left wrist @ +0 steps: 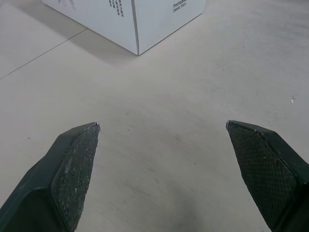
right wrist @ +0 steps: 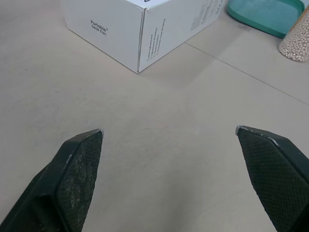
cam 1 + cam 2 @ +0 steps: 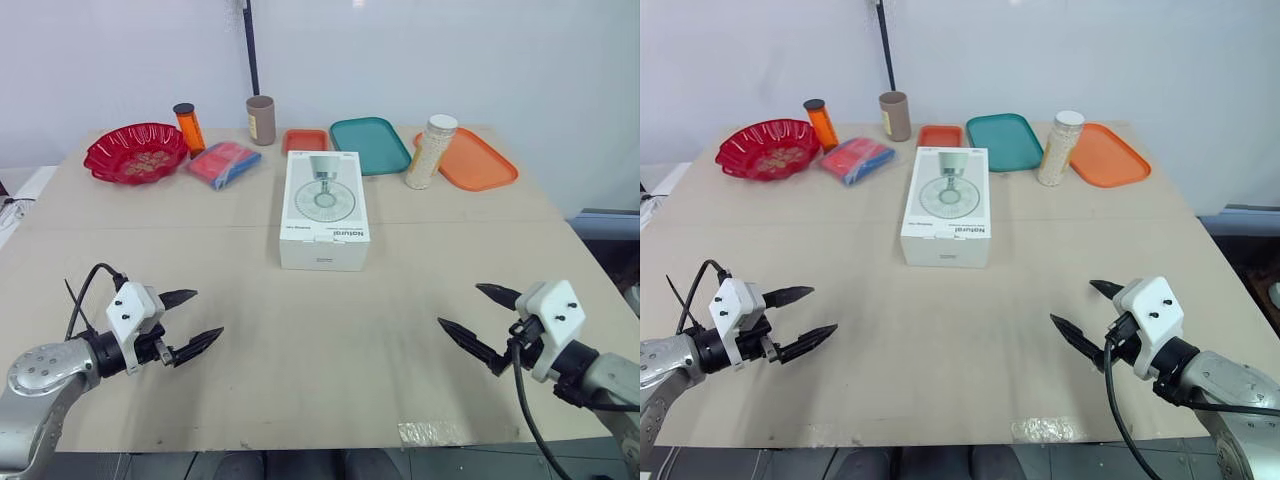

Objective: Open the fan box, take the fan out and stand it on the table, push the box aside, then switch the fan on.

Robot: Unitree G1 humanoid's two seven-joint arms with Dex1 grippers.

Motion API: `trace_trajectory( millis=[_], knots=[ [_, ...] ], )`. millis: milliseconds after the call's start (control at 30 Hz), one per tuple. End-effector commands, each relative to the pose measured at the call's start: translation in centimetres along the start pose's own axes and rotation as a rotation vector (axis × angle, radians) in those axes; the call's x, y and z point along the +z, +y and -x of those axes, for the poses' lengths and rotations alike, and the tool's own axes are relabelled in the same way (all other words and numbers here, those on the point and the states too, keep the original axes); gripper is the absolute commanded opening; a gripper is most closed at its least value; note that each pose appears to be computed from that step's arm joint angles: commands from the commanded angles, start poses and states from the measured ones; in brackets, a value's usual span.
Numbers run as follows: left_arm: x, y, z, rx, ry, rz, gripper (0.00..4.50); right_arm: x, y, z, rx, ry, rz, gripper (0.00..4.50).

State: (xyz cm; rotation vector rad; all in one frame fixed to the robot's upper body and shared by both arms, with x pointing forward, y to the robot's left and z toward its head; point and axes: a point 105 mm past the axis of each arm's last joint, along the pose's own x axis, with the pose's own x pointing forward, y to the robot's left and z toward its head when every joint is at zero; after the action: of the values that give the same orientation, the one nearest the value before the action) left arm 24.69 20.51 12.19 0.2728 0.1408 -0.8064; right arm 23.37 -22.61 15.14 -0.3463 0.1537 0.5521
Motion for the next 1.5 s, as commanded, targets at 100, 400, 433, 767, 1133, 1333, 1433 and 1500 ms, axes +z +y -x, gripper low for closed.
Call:
trace_trajectory(
  millis=[100,400,433,767,1133,1333,1433,1500],
  knots=[
    [0.2,-0.7,-0.1,-0.015,-0.02,0.011,4.46,0.4,0.2,0.3,0.013,0.003,0.017,4.5],
    [0.3,-0.8,-0.3,-0.023,-0.017,0.016,4.46,-0.1,0.4,0.6,0.016,0.018,0.001,4.5],
    [0.4,-0.8,-0.3,-0.025,-0.018,0.016,4.46,-0.2,0.4,0.6,0.017,0.019,0.001,4.5],
    [0.7,-0.6,-0.3,-0.021,-0.021,0.009,4.46,-0.5,0.6,0.6,0.024,0.022,-0.009,4.5],
    [3.6,2.1,-2.0,0.029,-0.089,-0.024,4.46,0.0,0.7,0.4,0.02,0.002,-0.009,4.5],
    [5.2,2.6,-5.0,-0.03,-0.085,-0.046,4.46,1.2,0.5,-0.3,0.016,-0.027,0.005,4.5],
    [7.4,2.8,-8.0,-0.037,-0.157,0.035,3.96,1.2,0.6,-0.7,0.025,-0.023,0.015,4.5],
    [8.6,2.5,-9.9,-0.037,-0.181,0.043,3.35,1.3,0.5,-0.9,0.02,-0.025,0.016,4.5]
  ],
)
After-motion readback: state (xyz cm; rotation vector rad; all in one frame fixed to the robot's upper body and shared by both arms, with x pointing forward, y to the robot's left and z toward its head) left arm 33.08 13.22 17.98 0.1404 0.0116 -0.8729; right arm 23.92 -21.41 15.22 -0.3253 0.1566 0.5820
